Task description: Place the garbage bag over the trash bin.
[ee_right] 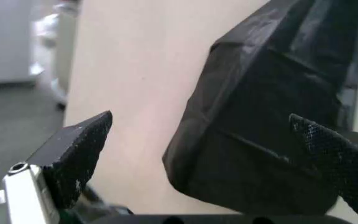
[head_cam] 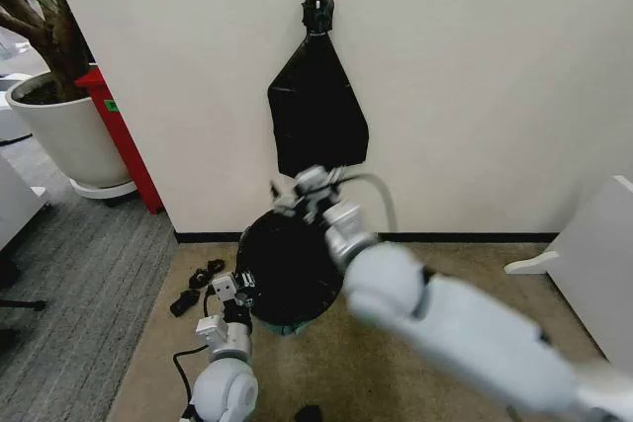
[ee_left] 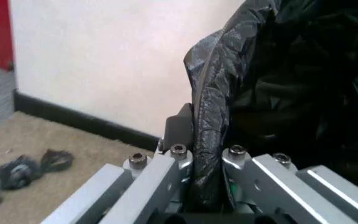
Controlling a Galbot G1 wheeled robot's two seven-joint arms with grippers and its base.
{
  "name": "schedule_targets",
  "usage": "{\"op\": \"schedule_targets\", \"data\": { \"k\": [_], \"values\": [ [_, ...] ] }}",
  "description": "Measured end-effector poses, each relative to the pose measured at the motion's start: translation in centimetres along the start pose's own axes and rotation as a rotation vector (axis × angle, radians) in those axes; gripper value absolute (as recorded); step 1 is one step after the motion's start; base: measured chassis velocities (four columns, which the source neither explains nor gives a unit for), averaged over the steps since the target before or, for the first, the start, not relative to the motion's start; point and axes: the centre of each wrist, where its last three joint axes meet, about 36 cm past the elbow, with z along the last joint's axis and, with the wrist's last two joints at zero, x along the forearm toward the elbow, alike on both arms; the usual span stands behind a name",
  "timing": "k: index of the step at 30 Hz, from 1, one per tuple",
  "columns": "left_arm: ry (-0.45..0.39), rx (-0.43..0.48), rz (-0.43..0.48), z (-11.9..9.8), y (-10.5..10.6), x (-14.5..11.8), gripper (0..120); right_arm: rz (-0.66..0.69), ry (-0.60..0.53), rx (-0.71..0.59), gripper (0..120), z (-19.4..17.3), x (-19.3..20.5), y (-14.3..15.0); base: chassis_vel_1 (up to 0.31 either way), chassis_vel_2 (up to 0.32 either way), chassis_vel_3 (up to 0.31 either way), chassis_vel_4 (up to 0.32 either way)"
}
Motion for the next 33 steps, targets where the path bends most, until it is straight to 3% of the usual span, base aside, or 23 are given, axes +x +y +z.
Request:
{"op": "schedule_targets", "data": {
  "k": [4,5,9,18,33],
  "values": [
    [-0.02,-0.011,0.044,0.5,0.6,-0.2,1,-0.286,0.004,0.144,100,2.5,-1.8,-9.9,0.0,0.0,0.0,0.0],
    [-0.02,-0.011,0.044,0.5,0.6,-0.2,1,-0.286,0.004,0.144,100,2.5,-1.8,-9.9,0.0,0.0,0.0,0.0],
    [-0.038,-0.02,0.075,0.7,1.1,-0.6,1,-0.597,0.038,0.217,100,5.7,-5.8,-16.0,0.0,0.0,0.0,0.0],
    [-0.038,-0.013,0.098,1.0,1.1,-0.3,1,-0.641,0.141,0.218,100,10.1,-10.5,-16.0,0.0,0.0,0.0,0.0],
    [-0.037,0.001,0.113,1.2,0.4,-0.1,1,-0.641,0.214,0.211,100,12.9,-11.5,-17.3,0.0,0.0,0.0,0.0]
  ]
}}
